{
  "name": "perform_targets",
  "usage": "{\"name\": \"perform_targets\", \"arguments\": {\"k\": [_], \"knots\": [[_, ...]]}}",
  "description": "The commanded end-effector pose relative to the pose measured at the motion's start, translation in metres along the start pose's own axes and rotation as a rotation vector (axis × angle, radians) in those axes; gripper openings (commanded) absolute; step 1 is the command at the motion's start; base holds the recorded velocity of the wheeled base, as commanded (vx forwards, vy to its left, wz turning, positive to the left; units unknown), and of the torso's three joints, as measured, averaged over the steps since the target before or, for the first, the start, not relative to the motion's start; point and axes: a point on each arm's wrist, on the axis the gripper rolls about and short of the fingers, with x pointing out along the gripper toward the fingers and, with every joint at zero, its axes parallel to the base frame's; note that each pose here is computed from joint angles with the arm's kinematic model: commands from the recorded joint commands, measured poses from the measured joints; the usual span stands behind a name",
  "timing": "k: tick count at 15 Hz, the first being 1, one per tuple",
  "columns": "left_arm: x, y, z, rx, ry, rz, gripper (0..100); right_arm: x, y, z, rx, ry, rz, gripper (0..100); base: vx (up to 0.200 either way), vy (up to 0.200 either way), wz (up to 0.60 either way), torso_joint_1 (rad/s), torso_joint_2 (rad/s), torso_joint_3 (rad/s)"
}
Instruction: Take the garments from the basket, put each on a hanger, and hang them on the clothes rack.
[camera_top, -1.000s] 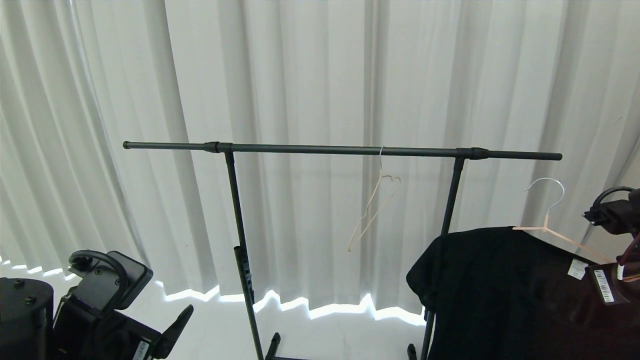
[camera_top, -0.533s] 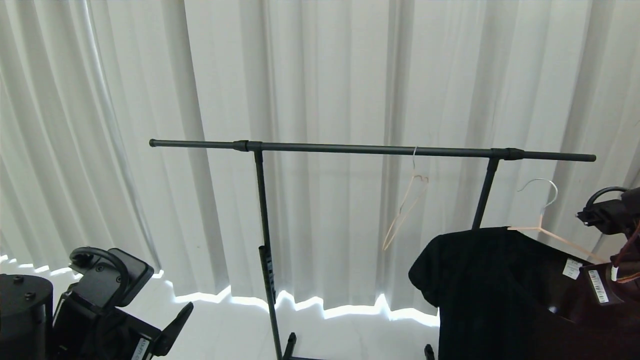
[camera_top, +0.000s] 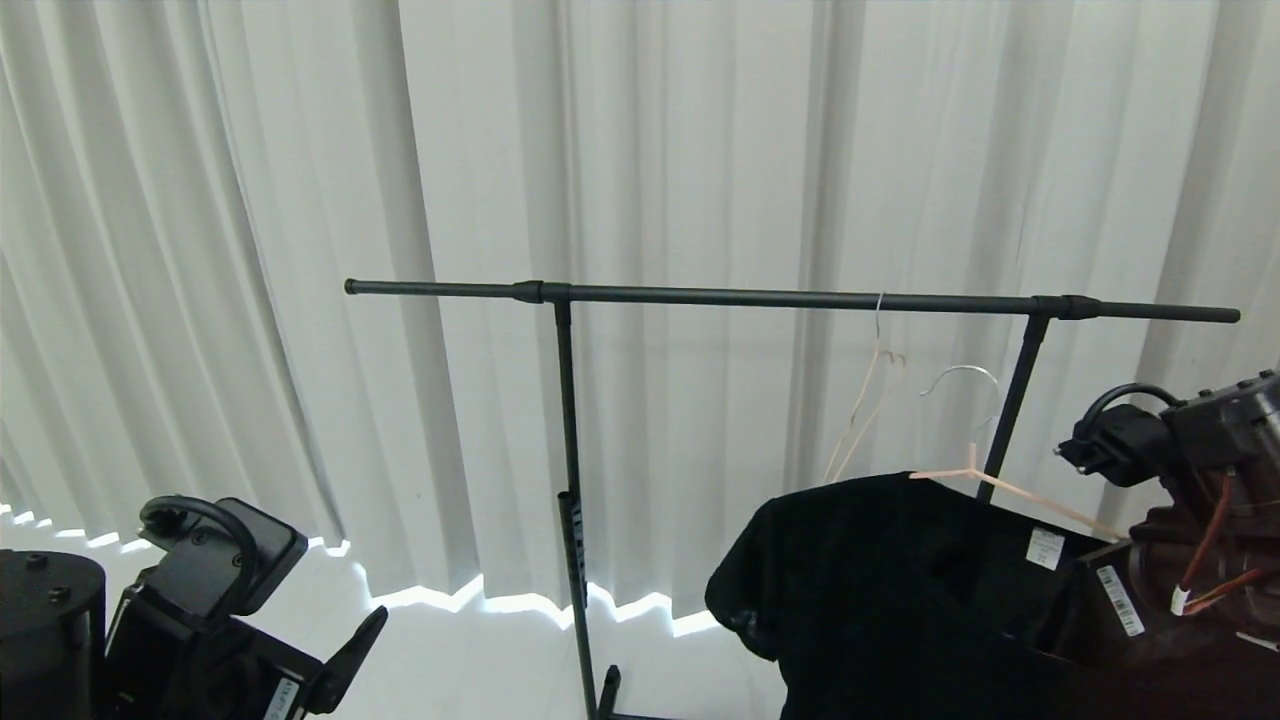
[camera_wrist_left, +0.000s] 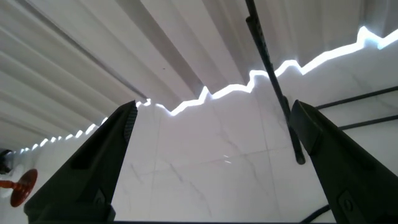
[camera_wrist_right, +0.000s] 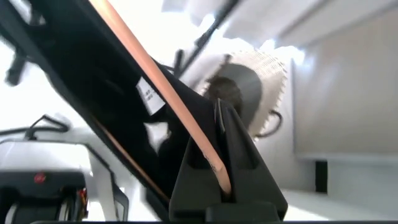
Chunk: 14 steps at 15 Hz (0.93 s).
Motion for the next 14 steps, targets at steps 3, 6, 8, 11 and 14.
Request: {"name": "perform_targets", "arguments": {"k": [3,6,8,11,14], "knots": [[-0.001,0.001,0.001,-0.003,-0.006,0.004,100,0.008,0.038,0.022,-0.038,-0.023,0.014,0,0.000,0.000,0.00,0.000,0.00,0.000],[-0.001,0.001,0.001,-0.003,-0.008,0.005,100,0.029,0.061,0.056,0.017,-0.049,-0.050,0,0.000,0.000,0.00,0.000,0.00,0.000],[-0.001,0.001,0.000,-0.001,-0.006,0.004,100,0.044,0.070,0.074,0.039,-0.065,-0.126,0,0.000,0.000,0.00,0.000,0.00,0.000],[-0.002,0.001,0.000,-0.003,-0.009,0.007,100,0.056,0.080,0.094,0.061,-0.093,-0.156,0,0.000,0.000,0.00,0.000,0.00,0.000],[-0.003,0.001,0.000,-0.006,-0.016,0.006,100,0.057,0.081,0.100,0.071,-0.102,-0.155,0,0.000,0.000,0.00,0.000,0.00,0.000]]}}
